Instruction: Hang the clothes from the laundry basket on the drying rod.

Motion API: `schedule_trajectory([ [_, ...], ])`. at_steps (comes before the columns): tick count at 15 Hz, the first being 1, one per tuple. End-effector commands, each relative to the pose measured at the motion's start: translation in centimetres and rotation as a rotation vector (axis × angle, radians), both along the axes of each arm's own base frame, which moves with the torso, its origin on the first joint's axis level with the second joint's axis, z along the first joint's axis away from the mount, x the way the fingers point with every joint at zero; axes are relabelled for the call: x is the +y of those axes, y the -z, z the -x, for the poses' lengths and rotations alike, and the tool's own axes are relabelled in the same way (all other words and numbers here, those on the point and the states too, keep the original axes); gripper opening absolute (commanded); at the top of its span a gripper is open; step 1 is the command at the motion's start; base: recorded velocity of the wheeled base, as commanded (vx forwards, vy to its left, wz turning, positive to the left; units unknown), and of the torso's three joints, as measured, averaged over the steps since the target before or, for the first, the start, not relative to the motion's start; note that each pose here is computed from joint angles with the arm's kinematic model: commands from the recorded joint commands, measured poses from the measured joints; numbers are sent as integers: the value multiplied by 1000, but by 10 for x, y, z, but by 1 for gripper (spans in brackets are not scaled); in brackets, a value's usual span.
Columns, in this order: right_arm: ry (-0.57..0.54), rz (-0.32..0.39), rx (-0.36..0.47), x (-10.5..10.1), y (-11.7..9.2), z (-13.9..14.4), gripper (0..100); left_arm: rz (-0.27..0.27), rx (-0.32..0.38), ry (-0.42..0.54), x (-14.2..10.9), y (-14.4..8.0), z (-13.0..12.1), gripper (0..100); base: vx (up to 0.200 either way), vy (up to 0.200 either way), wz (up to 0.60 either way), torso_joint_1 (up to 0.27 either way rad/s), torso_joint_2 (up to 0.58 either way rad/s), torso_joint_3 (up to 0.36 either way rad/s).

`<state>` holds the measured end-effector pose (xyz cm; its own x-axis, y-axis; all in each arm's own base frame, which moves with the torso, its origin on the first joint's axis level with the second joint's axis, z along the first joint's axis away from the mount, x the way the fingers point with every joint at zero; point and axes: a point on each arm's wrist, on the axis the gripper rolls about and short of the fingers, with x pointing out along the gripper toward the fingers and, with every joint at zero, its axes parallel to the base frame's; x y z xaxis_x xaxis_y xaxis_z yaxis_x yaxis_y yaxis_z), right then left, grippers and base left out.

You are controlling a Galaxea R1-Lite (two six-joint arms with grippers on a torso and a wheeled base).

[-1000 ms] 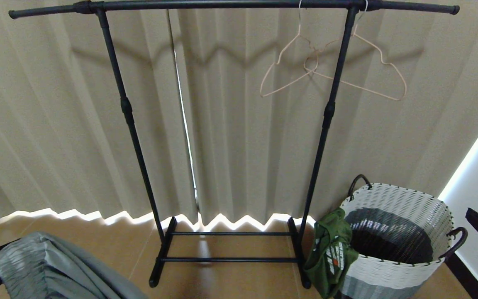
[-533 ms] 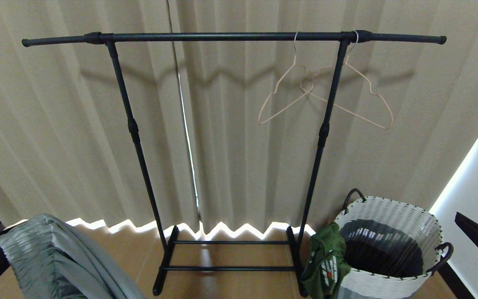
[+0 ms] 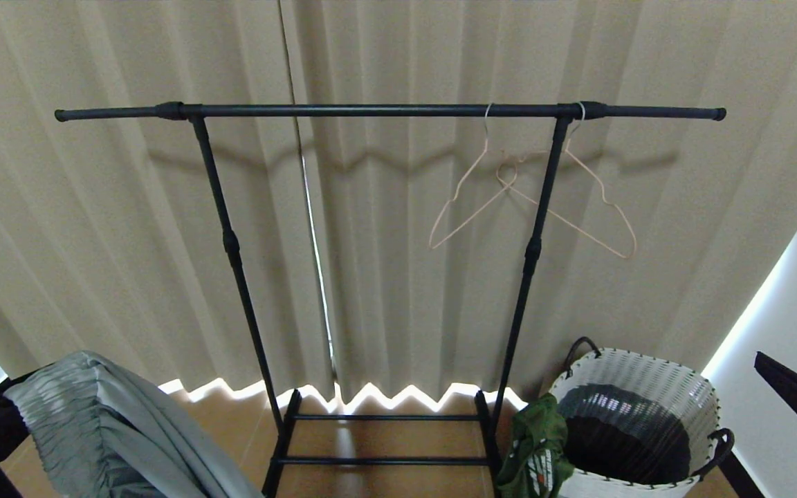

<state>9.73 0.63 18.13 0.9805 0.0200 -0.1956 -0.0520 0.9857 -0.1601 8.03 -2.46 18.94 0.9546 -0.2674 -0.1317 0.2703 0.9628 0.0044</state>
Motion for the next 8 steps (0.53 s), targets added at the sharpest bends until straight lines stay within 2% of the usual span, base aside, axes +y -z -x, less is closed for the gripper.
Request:
schedule_trajectory([
  [1,0,1,5,0,1,-1,100,-2,6,0,0,1,-1,0,0,0,0,193,-505,-310],
  [4,0,1,10,0,2,-1,100,-4,8,3,0,2,0,0,0,0,0,172,-417,-255],
  [8,0,2,14,0,3,-1,100,-7,14,2,0,3,0,0,0,0,0,24,-62,-34],
])
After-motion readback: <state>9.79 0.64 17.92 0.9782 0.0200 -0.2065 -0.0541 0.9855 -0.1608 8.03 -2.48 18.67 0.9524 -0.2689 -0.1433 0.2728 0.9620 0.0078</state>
